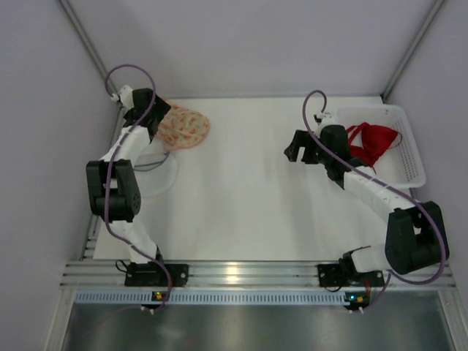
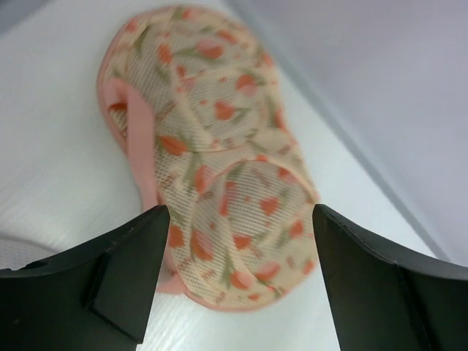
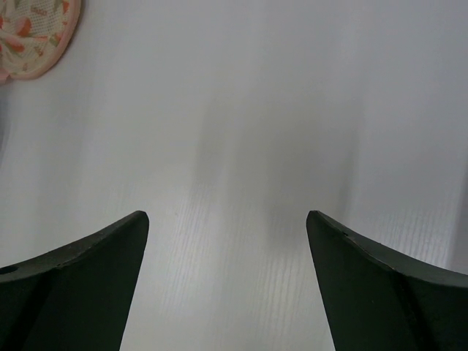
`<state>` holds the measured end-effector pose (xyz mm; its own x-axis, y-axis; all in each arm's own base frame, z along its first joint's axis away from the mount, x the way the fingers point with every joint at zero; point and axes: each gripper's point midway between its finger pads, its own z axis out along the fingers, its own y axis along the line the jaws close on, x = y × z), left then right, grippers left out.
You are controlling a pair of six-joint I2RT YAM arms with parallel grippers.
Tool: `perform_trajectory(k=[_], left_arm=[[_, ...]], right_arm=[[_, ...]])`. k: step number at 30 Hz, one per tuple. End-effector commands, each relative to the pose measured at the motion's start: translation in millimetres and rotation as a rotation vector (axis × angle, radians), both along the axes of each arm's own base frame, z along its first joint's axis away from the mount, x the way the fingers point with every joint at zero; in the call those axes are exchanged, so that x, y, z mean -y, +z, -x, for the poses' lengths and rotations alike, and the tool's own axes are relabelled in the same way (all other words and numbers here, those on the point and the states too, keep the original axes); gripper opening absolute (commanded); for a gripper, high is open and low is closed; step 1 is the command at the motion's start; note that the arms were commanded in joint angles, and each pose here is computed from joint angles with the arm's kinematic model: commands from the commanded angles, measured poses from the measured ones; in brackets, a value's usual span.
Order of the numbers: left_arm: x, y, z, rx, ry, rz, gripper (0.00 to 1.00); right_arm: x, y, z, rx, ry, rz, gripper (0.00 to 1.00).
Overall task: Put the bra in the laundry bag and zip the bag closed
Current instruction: Move the laundry bag to the center of the board.
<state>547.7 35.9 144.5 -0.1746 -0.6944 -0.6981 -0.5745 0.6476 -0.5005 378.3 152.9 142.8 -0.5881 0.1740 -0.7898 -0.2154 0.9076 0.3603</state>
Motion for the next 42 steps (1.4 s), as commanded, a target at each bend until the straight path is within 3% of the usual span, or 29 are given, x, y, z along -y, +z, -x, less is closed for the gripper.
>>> perform_trajectory(k=[1, 4, 10, 14, 17, 19, 20, 22, 23, 25, 26, 28, 31, 36, 42], left_arm=[[15.1, 106.0, 28.4, 0.160, -0.161, -0.114, 0.85], [34.0, 109.6, 67.7, 0.123, -0.279, -0.180, 0.85], [115.6, 103.8, 119.0, -0.043, -0.508, -0.392, 0.85], [214.0, 101.2, 152.6, -0.001, -0.797, -0.390, 0.86], [240.2, 91.6, 171.0, -0.021, -0.864, -0.435, 0.87], [221.6, 83.0, 172.4, -0.069, -0.779, -0.477, 0.89], [207.0, 78.8, 175.6, -0.104, -0.709, -0.484, 0.96], [165.0, 77.9, 181.6, -0.147, -0.511, -0.500, 0.98], [139.0, 73.3, 181.9, -0.169, -0.415, -0.426, 0.98], [120.9, 49.1, 194.8, -0.214, -0.443, -0.279, 0.98], [80.2, 55.5, 195.4, -0.192, -0.329, -0.224, 0.98], [42.5, 56.8, 203.7, -0.179, -0.223, -0.225, 0.98], [16.3, 58.9, 209.0, -0.188, -0.120, -0.283, 0.98], [1.8, 39.7, 200.8, -0.261, -0.105, -0.313, 0.93], [-14.0, 6.9, 194.5, -0.323, -0.021, -0.323, 0.88]], right_arm=[[9.1, 56.1, -8.7, 0.133, -0.037, -0.026, 0.91], [31.7, 62.8, -4.8, 0.146, -0.124, -0.050, 0.93], [113.5, 93.2, -2.1, 0.180, -0.356, 0.015, 0.98], [180.9, 111.4, 1.2, 0.210, -0.562, 0.070, 0.99], [211.7, 119.8, 7.1, 0.215, -0.641, 0.083, 0.99], [212.1, 121.0, 11.9, 0.214, -0.629, 0.089, 0.99], [208.2, 120.6, 13.0, 0.218, -0.608, 0.082, 0.99], [194.0, 111.1, 14.2, 0.223, -0.546, 0.036, 0.99], [188.5, 110.9, 15.9, 0.233, -0.525, 0.017, 0.99], [179.1, 98.3, 19.1, 0.215, -0.481, -0.008, 0.99], [177.0, 95.5, 19.3, 0.211, -0.473, -0.015, 0.99], [172.1, 85.4, 21.0, 0.192, -0.451, -0.025, 1.00], [159.3, 80.2, 18.9, 0.195, -0.391, -0.065, 0.99], [125.5, 68.0, 14.9, 0.137, -0.312, -0.072, 0.99], [43.4, 58.7, 19.1, 0.097, -0.102, -0.095, 0.99]])
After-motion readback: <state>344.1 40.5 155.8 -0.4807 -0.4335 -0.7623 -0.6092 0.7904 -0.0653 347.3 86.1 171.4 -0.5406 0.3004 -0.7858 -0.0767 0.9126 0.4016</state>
